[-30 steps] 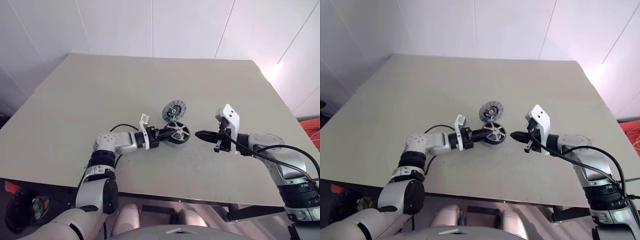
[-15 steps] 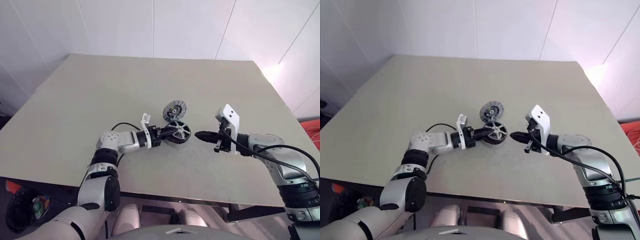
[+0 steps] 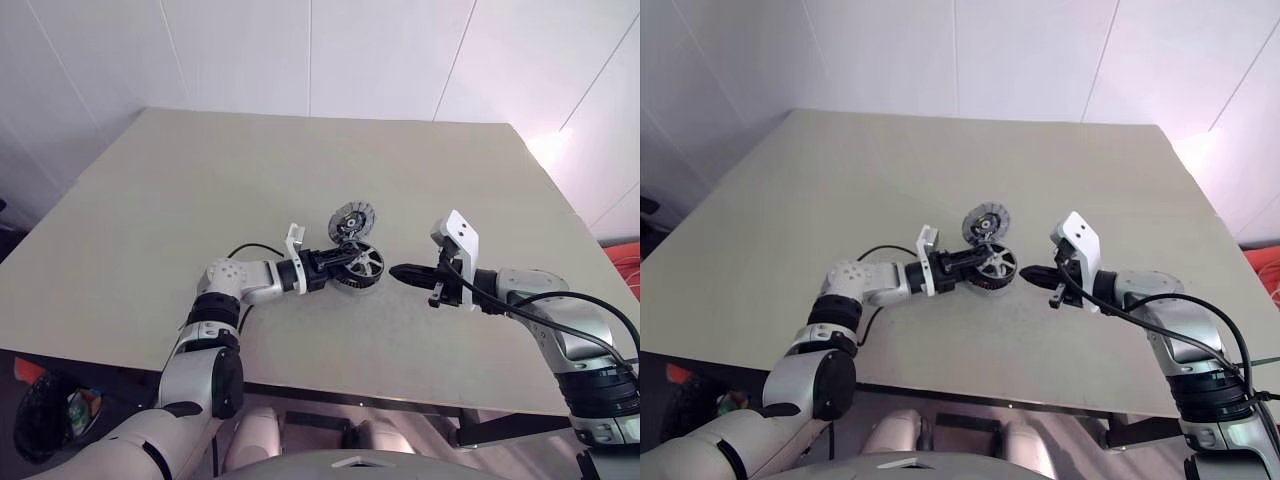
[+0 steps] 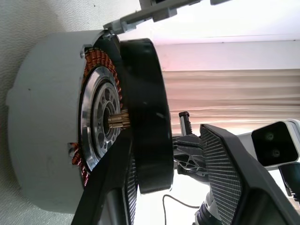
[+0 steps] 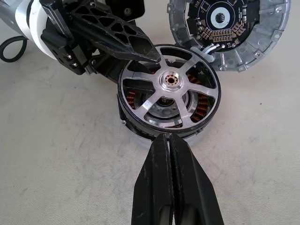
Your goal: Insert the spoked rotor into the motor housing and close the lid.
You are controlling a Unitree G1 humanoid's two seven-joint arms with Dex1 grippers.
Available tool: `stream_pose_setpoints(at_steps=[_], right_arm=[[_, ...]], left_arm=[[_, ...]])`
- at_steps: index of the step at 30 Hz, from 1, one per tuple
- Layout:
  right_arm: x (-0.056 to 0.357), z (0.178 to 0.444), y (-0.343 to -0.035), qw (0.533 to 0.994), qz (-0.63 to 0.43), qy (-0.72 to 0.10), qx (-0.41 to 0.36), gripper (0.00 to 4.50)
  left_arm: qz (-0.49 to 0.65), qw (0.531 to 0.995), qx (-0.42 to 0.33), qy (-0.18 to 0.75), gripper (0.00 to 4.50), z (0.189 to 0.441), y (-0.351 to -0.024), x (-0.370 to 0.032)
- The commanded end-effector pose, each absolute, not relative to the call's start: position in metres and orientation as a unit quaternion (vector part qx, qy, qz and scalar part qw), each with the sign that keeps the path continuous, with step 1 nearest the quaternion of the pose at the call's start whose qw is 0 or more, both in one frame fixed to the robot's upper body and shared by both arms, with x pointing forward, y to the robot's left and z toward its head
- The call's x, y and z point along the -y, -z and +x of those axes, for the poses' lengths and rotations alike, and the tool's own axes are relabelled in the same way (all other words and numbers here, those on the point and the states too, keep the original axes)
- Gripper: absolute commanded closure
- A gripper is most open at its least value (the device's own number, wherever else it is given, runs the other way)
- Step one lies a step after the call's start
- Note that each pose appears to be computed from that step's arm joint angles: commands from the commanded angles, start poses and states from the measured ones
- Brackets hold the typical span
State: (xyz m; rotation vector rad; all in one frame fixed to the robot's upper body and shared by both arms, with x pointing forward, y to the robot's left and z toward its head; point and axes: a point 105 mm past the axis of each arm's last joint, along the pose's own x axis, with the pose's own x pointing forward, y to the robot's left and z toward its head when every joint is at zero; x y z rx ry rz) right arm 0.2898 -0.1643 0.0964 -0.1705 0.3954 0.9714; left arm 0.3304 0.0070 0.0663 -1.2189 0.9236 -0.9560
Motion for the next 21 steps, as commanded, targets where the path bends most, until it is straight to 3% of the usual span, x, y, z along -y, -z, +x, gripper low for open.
stream_pose_setpoints(at_steps=[1,14,21], right_arm=[[0.162,0.293,-0.11,0.866,-0.087,-0.466,-0.159,4.5],[0.158,0.293,-0.106,0.862,-0.083,-0.477,-0.154,4.5],[0.158,0.296,-0.105,0.86,-0.084,-0.48,-0.151,4.5]], left_arm=[[-0.521,0.624,-0.409,0.414,2.48,0.329,-0.064,-0.011],[-0.513,0.664,-0.384,0.386,2.48,0.328,-0.065,-0.06],[-0.514,0.671,-0.371,0.385,2.48,0.327,-0.068,-0.064]])
